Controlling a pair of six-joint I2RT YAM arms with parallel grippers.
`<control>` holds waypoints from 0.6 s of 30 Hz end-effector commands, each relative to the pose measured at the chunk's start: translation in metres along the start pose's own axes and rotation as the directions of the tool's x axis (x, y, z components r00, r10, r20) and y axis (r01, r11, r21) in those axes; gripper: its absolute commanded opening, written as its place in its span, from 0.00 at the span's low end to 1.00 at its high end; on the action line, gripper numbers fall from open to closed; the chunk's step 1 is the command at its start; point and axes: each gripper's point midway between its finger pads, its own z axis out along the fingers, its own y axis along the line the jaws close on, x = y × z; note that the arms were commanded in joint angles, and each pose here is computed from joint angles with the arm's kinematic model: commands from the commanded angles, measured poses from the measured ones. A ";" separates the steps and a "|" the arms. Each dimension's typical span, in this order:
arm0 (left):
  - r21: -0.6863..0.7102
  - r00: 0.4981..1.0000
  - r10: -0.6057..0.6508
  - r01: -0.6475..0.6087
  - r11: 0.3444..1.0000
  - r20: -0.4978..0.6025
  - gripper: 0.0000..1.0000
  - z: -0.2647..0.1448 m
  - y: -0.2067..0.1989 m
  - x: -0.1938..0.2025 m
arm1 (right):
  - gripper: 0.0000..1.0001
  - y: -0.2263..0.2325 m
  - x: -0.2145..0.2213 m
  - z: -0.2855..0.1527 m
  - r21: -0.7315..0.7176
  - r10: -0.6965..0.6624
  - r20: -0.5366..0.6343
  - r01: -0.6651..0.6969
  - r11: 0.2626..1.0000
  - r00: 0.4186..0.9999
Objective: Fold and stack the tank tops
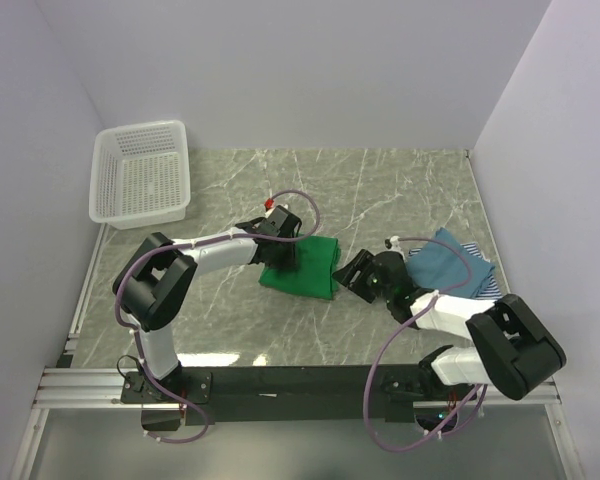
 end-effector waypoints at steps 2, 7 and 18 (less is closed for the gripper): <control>-0.014 1.000 0.011 -0.011 1.000 -0.027 0.40 0.009 0.006 0.010 | 0.70 0.016 -0.008 0.005 -0.038 -0.046 0.002 0.046 0.998 0.999; -0.019 0.999 0.013 -0.014 1.000 -0.031 0.39 0.010 0.007 0.011 | 0.72 0.025 -0.009 0.014 -0.062 -0.059 -0.012 0.059 0.996 0.998; -0.026 0.999 0.016 -0.016 1.000 -0.035 0.39 0.010 0.009 0.012 | 0.72 0.019 -0.006 0.032 0.025 -0.074 -0.052 0.075 0.997 0.996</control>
